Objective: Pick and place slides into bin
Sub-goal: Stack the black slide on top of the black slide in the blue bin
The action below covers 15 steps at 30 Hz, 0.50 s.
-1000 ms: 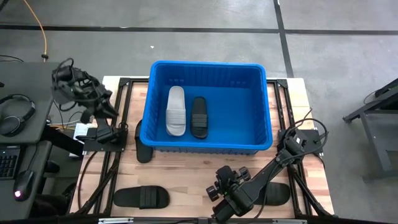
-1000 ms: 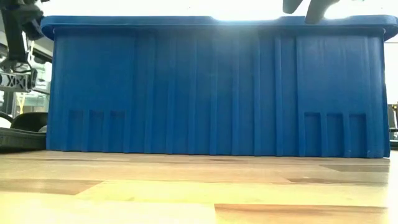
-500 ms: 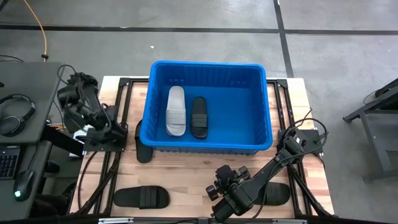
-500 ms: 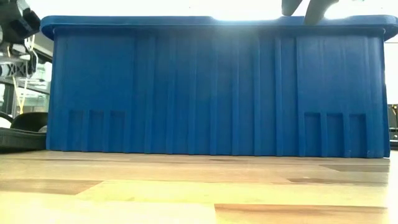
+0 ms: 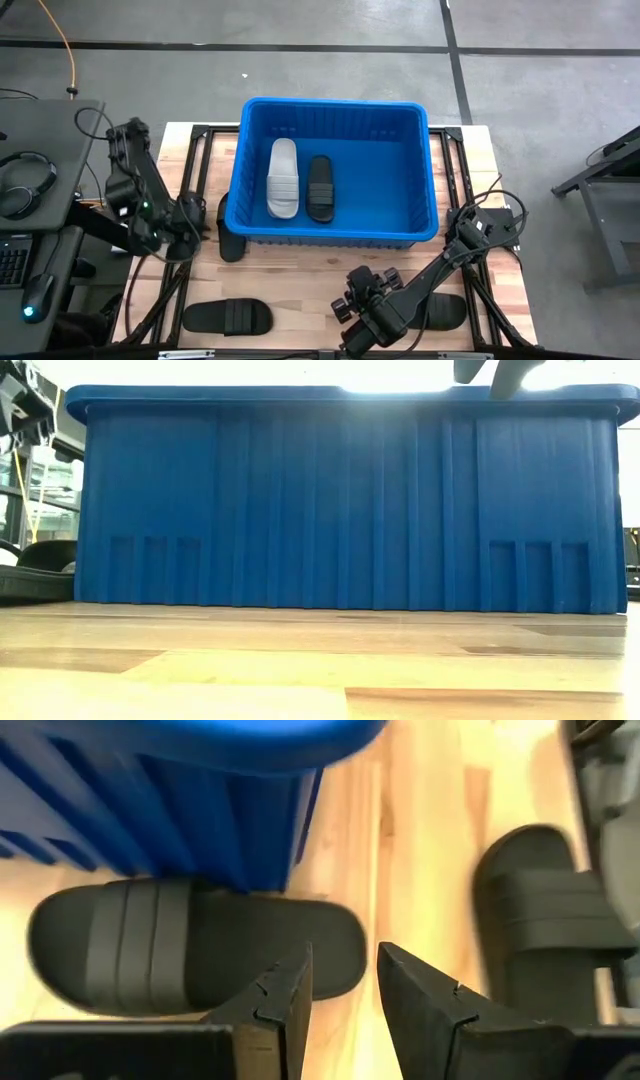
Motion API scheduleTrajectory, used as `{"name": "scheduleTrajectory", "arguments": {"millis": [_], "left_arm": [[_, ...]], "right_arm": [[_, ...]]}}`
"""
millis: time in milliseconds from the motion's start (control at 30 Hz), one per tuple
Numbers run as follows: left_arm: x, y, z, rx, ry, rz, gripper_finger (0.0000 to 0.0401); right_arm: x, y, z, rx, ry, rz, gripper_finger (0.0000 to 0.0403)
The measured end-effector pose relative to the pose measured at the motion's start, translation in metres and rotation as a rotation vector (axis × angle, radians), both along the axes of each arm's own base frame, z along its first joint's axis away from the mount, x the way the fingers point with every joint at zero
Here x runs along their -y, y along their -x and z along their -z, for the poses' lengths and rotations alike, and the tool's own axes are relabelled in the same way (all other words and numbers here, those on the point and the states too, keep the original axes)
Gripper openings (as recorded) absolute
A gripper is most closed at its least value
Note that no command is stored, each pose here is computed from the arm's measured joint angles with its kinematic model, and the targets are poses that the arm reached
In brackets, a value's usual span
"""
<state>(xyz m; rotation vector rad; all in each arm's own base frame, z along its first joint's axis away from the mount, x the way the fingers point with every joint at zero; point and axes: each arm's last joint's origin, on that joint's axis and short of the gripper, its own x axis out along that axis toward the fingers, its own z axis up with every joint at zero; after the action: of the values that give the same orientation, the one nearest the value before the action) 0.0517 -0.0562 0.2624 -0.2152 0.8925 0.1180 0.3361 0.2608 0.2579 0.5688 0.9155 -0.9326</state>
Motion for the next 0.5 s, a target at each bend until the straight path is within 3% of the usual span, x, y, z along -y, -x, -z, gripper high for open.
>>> {"name": "scheduleTrajectory", "arguments": {"millis": [367,500], "left_arm": [[0.032,-0.020,0.020,-0.127,-0.229,-0.029,0.0106],[0.043,-0.026,0.030,-0.169,-0.279,-0.092,0.0106]], "right_arm": [[0.000,0.000,0.000,0.010,0.011,-0.001,0.0138],[0.000,-0.001,0.000,0.016,0.006,-0.001,0.0138]]}}
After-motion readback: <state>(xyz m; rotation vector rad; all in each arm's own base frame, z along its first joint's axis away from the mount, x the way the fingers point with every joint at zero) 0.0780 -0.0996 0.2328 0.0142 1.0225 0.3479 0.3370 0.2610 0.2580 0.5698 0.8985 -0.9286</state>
